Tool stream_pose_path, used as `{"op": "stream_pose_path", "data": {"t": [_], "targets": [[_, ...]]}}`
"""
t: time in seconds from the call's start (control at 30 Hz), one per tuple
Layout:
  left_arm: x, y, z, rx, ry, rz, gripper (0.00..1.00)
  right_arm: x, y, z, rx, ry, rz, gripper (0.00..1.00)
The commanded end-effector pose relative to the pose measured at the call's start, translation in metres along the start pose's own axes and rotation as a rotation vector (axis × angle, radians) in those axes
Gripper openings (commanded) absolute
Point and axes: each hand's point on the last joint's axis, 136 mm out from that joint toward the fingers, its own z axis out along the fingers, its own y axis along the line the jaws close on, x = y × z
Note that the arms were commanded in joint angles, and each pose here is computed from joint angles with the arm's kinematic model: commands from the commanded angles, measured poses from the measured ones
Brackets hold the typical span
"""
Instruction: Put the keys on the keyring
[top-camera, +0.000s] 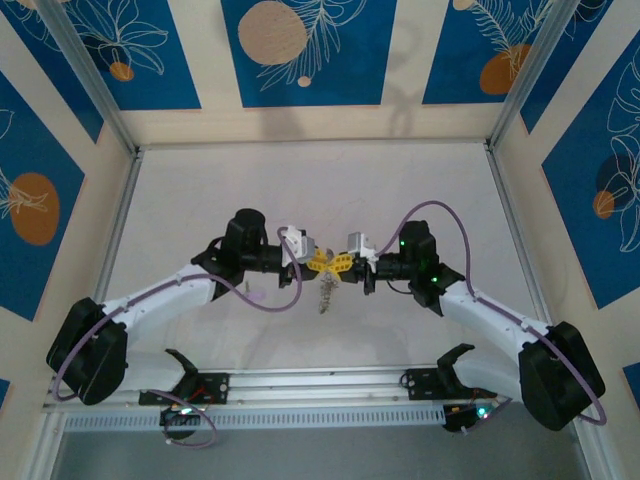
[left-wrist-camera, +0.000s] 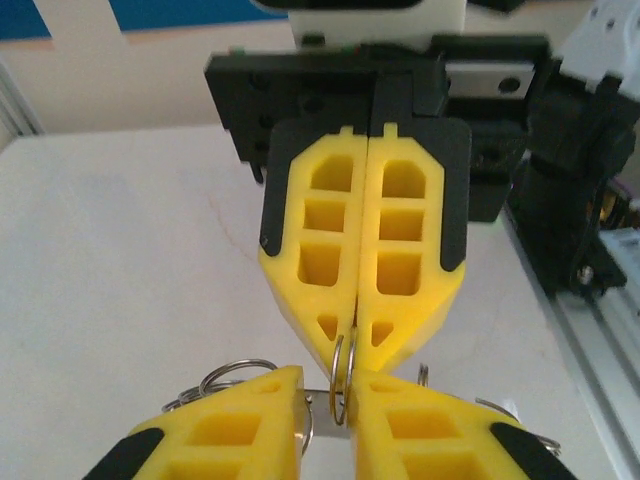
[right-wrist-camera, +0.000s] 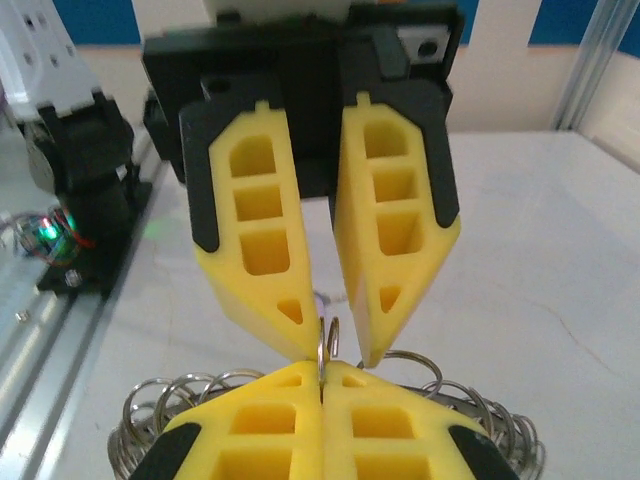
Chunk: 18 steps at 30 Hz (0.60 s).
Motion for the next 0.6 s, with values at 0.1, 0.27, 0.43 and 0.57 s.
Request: {"op": "stream_pose_path", "data": {"t": [0.1,0.27,0.43,0.57], "targets": [[0.004,-0.012,0.011,0.054,0.124,0.110,0.17,-0.002,0.002,0.009,-0.003,0.108,-0.120,0.00],[0.007,-0.015,0.020,0.078,0.156,0.120,0.15,0.001,0.000,0.014,0.016,0.138,-0.138,0.00],[0.006,-0.018,0.021,0.093,0.159,0.132,0.00,-0.001,0.000,0.012,0.027,0.128,-0.141,0.00],[-0.003,-0.020,0.017,0.084,0.106,0.142,0.00,-0.011,0.002,0.000,0.038,0.006,-0.118,0.23]]}}
